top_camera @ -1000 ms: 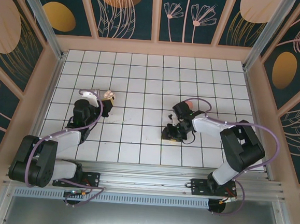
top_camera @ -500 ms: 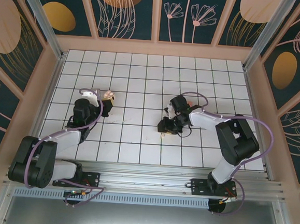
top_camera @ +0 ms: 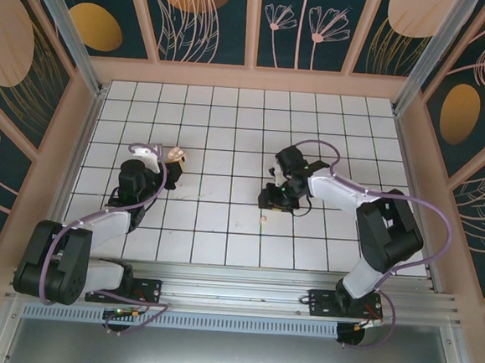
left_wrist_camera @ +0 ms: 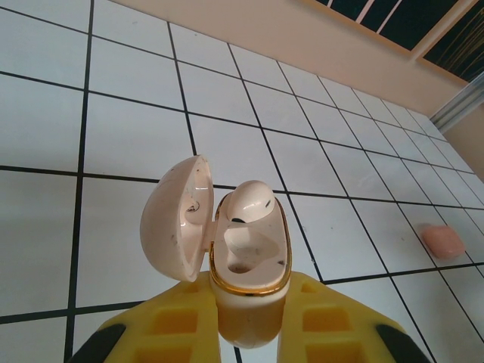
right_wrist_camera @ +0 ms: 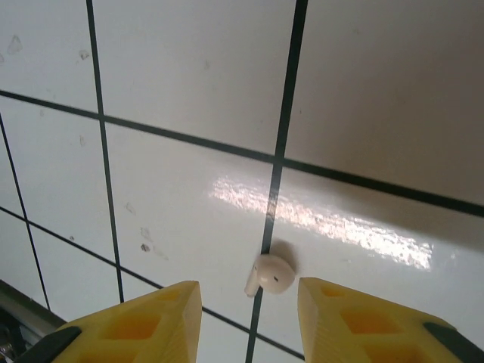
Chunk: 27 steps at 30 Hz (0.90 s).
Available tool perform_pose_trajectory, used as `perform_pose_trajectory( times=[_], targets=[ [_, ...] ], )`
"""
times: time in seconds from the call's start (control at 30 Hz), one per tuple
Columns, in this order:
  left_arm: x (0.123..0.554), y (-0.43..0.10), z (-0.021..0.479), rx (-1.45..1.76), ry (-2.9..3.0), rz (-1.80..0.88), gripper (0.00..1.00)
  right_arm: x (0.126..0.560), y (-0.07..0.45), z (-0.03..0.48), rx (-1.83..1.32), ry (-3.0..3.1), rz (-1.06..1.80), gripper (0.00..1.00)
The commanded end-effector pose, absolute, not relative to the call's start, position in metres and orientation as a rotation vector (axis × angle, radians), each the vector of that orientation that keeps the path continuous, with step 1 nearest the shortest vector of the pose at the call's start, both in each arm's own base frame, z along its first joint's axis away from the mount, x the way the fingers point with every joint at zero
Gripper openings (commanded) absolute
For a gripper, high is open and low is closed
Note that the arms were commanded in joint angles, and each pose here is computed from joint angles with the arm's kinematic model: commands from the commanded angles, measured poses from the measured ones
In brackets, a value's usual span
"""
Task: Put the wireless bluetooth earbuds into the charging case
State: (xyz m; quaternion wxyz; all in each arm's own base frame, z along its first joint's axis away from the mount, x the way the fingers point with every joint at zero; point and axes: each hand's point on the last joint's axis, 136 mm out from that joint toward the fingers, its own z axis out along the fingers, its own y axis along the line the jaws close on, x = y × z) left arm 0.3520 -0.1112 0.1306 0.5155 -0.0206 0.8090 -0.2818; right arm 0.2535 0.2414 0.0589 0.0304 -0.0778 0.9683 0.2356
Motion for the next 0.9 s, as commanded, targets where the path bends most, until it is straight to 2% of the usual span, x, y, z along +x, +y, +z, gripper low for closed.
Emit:
perform_pose_trajectory(
  times=[0.0,0.47,0.87],
  targets=[
    [0.359,-0.114,0.144,-0.02,1.905,-0.691,0.1,0.231,0.235,0.049,-0.207,3.077,0.665,0.39],
    [0.358,-0.125,0.14,0.011,1.921,-0.758,0.1,0.23,0.251,0.024,-0.258,3.107,0.689,0.39],
    [0.357,-0.125,0.138,0.027,1.931,-0.746,0.1,0.253,0.276,0.035,-0.309,3.027,0.766,0.38]
  ],
)
